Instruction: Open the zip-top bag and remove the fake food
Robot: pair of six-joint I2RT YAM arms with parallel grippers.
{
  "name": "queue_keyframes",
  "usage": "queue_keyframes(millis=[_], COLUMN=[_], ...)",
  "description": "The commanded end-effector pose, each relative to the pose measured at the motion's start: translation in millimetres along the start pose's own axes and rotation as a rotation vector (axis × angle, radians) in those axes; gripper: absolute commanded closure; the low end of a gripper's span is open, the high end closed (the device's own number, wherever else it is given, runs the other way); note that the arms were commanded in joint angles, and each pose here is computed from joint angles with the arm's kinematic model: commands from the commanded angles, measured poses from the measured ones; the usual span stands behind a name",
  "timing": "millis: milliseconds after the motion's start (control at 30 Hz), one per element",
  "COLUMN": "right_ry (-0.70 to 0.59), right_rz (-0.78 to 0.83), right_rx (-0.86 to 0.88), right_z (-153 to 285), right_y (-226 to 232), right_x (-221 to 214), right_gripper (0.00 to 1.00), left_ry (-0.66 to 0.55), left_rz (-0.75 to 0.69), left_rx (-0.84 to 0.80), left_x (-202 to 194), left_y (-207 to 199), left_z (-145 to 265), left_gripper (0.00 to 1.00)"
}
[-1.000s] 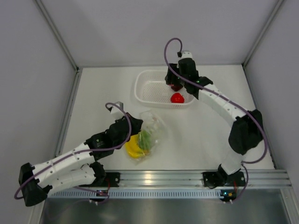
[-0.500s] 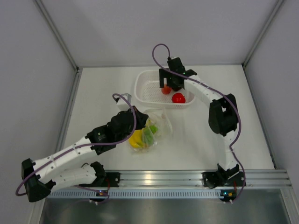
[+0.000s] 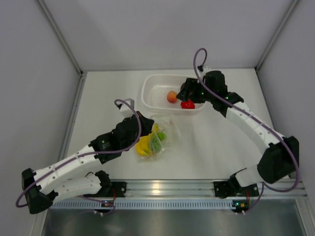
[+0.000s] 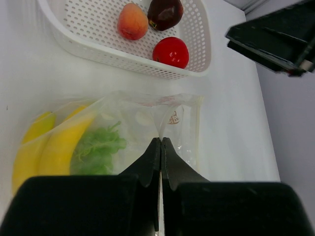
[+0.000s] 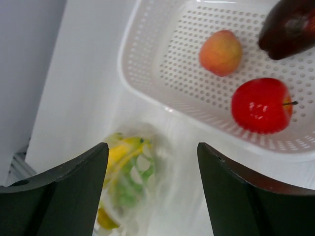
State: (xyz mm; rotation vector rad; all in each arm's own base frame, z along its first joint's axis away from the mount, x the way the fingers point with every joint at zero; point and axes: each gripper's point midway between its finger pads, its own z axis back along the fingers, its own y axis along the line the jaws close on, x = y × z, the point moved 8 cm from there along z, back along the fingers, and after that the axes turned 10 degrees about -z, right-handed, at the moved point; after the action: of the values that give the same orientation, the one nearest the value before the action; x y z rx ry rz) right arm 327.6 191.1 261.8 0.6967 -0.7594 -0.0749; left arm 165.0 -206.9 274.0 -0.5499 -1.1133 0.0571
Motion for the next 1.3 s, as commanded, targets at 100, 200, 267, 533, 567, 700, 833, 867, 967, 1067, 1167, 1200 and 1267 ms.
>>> queue_keyframes(millis=[100, 200, 267, 533, 567, 700, 833, 867, 967, 1067, 1167, 1200, 1267], right_ry=[-0.121, -0.076, -0.045, -0.002, -0.008, 0.029, 0.042, 0.032, 0.034, 0.061, 0.073, 0.081, 0.100], right_rz=[0.079, 0.092, 0.081, 0.033, 0.031, 0.021, 0.018, 0.010, 0.004, 0.011, 0.013, 0.015, 0.010], right_rx=[0.179, 0.248, 0.282, 0.209, 0.192, 0.141, 0.053, 0.032, -0.007, -0.042, -0.071, -0.083, -0.092], right_z=[65, 75, 74, 42, 37, 6, -21, -27, -41, -54, -62, -65, -70], right_y=[55, 67, 73, 85, 86, 93, 91, 89, 84, 80, 73, 70, 67], right_x=[-40, -73, -93, -144, -147, -161, -173, -175, -186, -196, -203, -208, -213], right_gripper=[0.30, 0.34, 0.38, 0.49, 0.49, 0.50, 0.50, 0.50, 0.49, 0.48, 0.47, 0.47, 0.45], left_ry=[-0.035, -0.036, -0.033, -0.011, -0.011, 0.003, 0.012, 0.013, 0.017, 0.018, 0.014, 0.011, 0.006], left_rz=[0.065, 0.069, 0.066, 0.093, 0.101, 0.112, 0.114, 0.113, 0.113, 0.110, 0.117, 0.116, 0.116], left_rx=[0.040, 0.041, 0.040, 0.014, 0.010, -0.010, -0.008, -0.005, 0.001, 0.002, 0.010, 0.019, 0.024], left_x=[0, 0, 0, -3, -3, -5, -8, -9, -13, -15, -17, -19, -20], left_y=[1, 0, 0, -3, -3, -6, -5, -4, -1, 1, 5, 7, 10], left_z=[-6, -7, -7, -6, -5, -5, -6, -6, -7, -7, -5, -5, -5], left_gripper=[1.00, 1.00, 1.00, 1.00, 1.00, 1.00, 1.00, 1.00, 1.00, 1.00, 1.00, 1.00, 1.00])
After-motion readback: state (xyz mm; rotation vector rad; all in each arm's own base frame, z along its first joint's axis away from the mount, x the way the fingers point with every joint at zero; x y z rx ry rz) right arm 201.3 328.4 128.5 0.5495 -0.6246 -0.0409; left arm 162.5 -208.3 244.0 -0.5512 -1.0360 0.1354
